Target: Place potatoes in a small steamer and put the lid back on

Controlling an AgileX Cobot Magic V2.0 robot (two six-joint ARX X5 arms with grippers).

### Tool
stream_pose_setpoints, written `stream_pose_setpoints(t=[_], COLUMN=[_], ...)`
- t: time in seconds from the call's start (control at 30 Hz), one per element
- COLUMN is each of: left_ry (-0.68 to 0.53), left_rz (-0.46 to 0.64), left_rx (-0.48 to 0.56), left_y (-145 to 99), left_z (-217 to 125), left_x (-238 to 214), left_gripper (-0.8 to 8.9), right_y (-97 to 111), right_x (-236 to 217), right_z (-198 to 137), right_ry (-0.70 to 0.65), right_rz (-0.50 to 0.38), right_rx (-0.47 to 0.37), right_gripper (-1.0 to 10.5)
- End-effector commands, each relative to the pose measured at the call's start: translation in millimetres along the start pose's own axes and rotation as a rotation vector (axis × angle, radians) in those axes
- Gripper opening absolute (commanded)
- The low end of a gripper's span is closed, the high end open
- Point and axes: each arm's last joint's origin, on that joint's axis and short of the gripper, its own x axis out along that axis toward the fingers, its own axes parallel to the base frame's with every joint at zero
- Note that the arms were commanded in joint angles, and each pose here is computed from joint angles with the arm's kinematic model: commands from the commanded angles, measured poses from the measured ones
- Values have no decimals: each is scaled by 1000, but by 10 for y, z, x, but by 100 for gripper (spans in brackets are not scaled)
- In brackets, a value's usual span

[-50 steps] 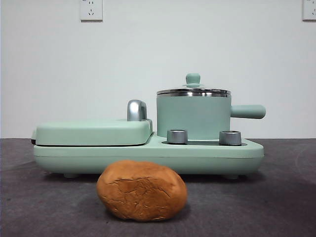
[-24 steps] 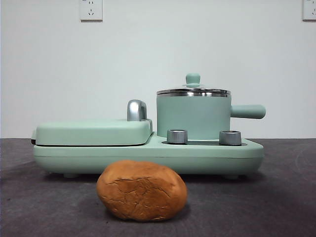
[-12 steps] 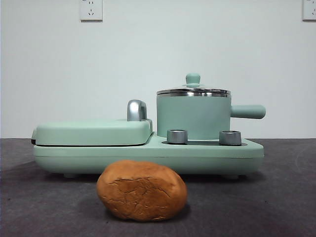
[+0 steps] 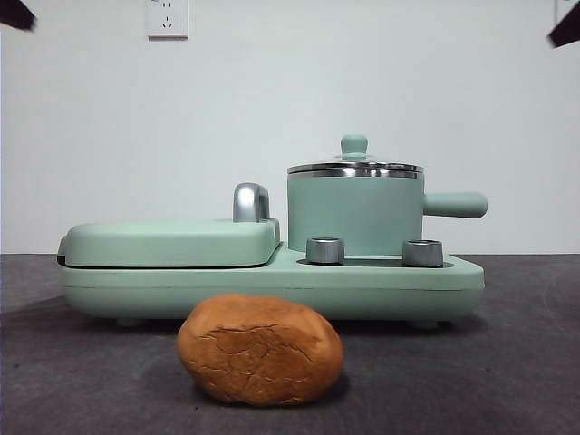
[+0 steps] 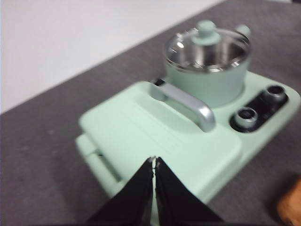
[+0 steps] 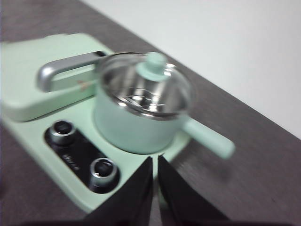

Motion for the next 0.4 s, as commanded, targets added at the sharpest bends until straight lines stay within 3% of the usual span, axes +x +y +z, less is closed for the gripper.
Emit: stream_pose_setpoints(t=[0.03,0.2,0.4], left_ry=[-5,-45,-129], left_rz=[-57,-130,-147], left_rx=[52,76,1], left_y=[-10,-86,-127], left_z=[80,142,249], left_x=[103,239,261], left_gripper=[7,19,345], right_y=[32,99,101], right_x=[71,170,182], right_z=[77,116,132], right_ry=[-28,-53,-61], right_rz=[47,106,107], right_rx=[-65,-60,43], right_gripper=[14,23,223])
